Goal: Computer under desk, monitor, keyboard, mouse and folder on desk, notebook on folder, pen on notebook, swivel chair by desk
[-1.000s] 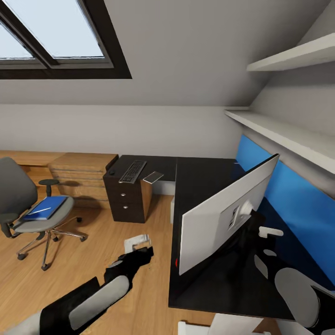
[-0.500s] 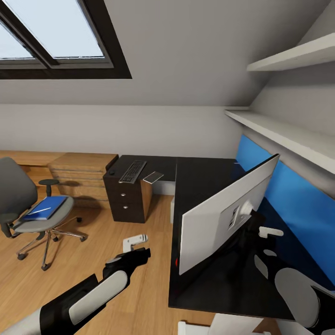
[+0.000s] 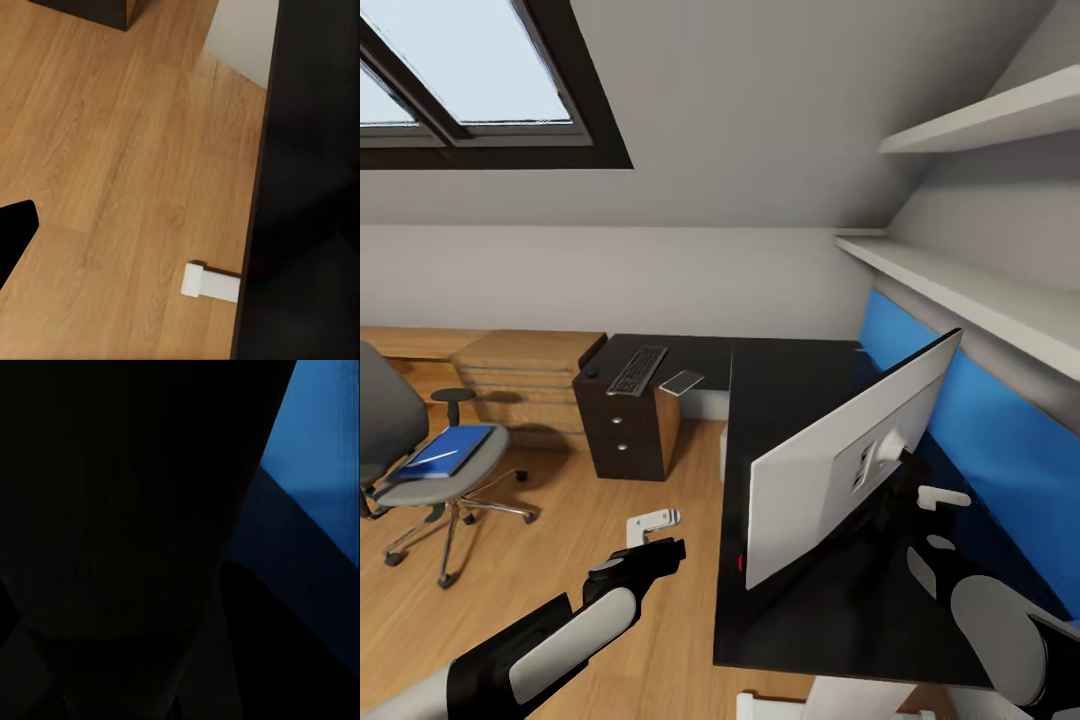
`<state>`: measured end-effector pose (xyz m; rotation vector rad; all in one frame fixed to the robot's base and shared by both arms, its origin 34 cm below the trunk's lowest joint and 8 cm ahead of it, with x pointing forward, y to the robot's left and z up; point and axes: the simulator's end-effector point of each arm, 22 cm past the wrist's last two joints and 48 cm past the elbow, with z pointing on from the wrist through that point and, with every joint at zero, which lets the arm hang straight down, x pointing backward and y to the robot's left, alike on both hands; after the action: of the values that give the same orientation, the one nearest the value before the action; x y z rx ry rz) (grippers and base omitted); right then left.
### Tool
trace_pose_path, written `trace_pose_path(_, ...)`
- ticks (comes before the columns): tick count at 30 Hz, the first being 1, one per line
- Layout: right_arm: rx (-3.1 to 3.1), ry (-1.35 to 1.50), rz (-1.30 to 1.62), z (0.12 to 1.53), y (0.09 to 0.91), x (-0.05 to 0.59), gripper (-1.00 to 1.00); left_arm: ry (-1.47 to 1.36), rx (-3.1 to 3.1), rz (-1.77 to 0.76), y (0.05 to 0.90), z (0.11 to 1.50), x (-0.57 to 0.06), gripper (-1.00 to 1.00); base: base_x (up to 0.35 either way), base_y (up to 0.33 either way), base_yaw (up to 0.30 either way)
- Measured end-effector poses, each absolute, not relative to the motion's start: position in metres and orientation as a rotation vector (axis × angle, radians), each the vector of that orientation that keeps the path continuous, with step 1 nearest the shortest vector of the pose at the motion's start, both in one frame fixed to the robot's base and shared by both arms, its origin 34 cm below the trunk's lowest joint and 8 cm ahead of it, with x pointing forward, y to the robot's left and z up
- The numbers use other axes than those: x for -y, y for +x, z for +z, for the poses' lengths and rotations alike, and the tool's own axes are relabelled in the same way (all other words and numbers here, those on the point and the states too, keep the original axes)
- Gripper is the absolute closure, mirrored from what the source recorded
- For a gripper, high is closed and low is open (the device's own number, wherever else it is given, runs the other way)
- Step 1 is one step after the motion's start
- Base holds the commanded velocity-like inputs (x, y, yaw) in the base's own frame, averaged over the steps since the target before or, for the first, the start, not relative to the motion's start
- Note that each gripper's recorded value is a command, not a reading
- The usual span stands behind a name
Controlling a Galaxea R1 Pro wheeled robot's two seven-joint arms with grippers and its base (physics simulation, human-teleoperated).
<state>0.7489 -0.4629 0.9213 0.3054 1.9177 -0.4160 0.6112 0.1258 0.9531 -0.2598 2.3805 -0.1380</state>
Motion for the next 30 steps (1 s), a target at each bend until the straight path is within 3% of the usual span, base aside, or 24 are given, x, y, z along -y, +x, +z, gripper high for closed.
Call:
trace_pose_path(7, -1.915, 0.307, -0.416, 0.9225, 0.7490, 0.4631, 1.00, -0.261, -2.379, -0.136, 0.6115, 0.9538, -0.1271, -1.00, 0.000, 0.000, -0.143)
trace_pose_path(30, -1.917, 0.302, -0.414, 0.9222, 0.7493, 0.4614, 1.00, -0.262, -2.376, -0.118, 0.6126, 0.9529, -0.1351, -1.00, 0.035, 0.047, -0.003)
